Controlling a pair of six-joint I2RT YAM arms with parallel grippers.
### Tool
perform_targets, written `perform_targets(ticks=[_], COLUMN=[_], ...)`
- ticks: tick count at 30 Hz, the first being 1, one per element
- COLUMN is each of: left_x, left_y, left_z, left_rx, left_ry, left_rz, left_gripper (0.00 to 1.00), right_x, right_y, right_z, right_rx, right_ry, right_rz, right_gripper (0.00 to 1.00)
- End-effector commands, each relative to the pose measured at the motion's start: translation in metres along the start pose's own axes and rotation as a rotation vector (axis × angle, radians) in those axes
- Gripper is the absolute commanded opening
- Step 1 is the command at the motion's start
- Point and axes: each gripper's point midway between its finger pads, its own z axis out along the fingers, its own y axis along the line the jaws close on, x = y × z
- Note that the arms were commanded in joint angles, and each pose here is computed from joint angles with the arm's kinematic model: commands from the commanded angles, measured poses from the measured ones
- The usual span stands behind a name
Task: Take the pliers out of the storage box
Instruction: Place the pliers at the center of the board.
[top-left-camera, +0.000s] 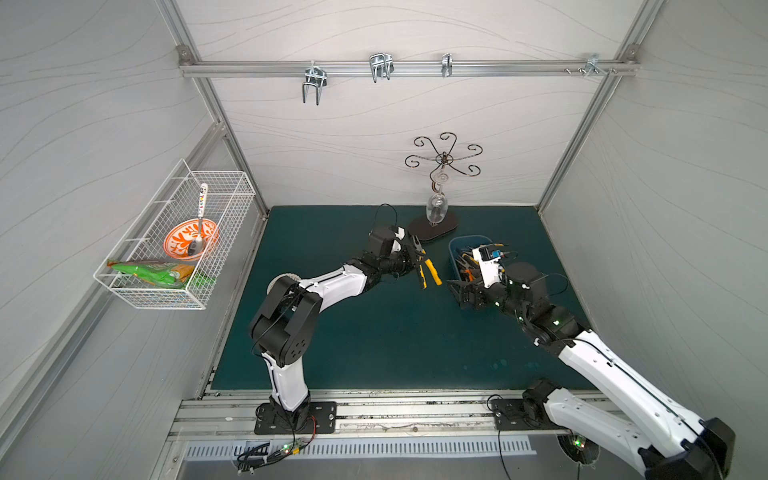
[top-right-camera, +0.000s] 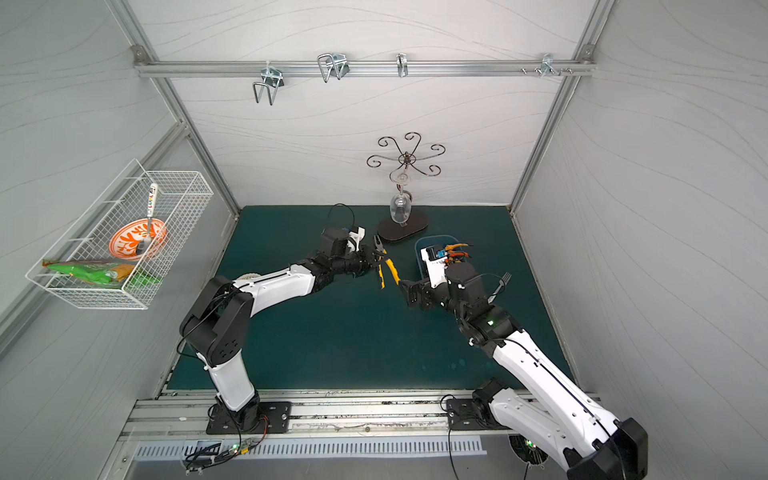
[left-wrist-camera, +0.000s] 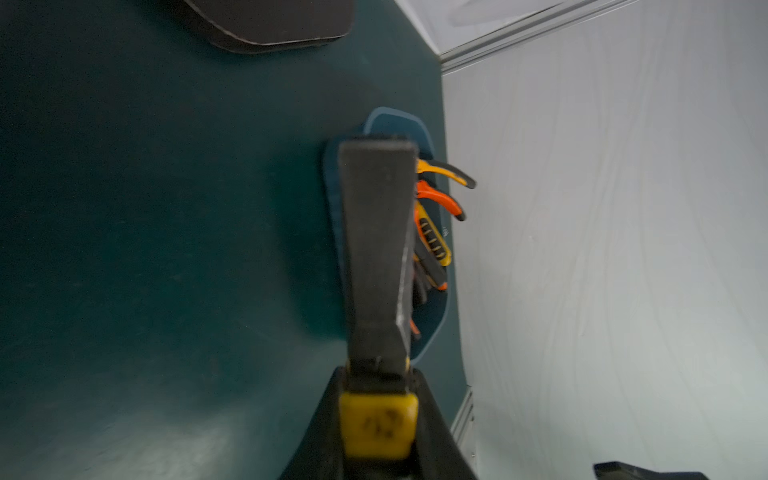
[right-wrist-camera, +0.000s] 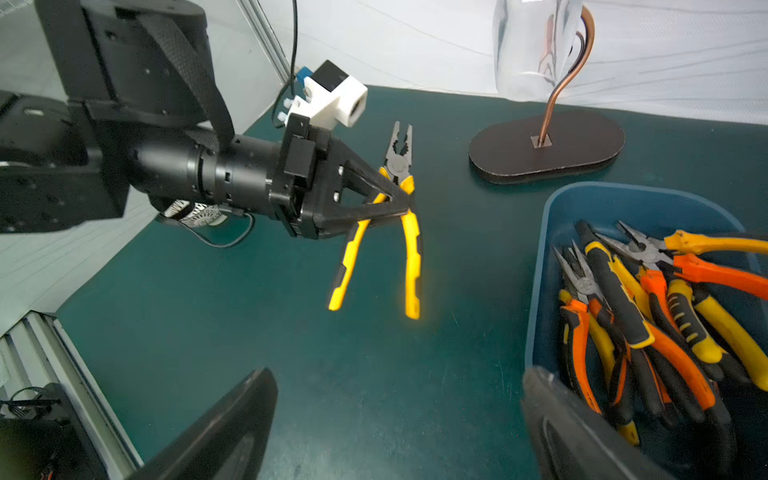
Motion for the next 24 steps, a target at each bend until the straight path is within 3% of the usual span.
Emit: perform_targets(ticks=[1,12,24], left_x=[0.001,-0.012,-0.023], left_y=[-0.017,0.012,0.039], left_z=[0.011,0.077,0.123], left_rx=[0.023,-0.046,-0.081], left_ry=[0.081,0.205,0.223], left_rz=[0.125,0.071,0.013], left_gripper=[0.00,0.00,0.00], right_x=[0.006,0.013,0.025], right_y=[-0.003,-0.012,-0.016], right_z=[0.006,0.022,0.025], right_rx=[0.017,0.053,0.067], right_ry=[0.024,0.039,0.075], right_rz=[-0.013,-0.027,-0.029], right_gripper=[0.97,0.98,0.99])
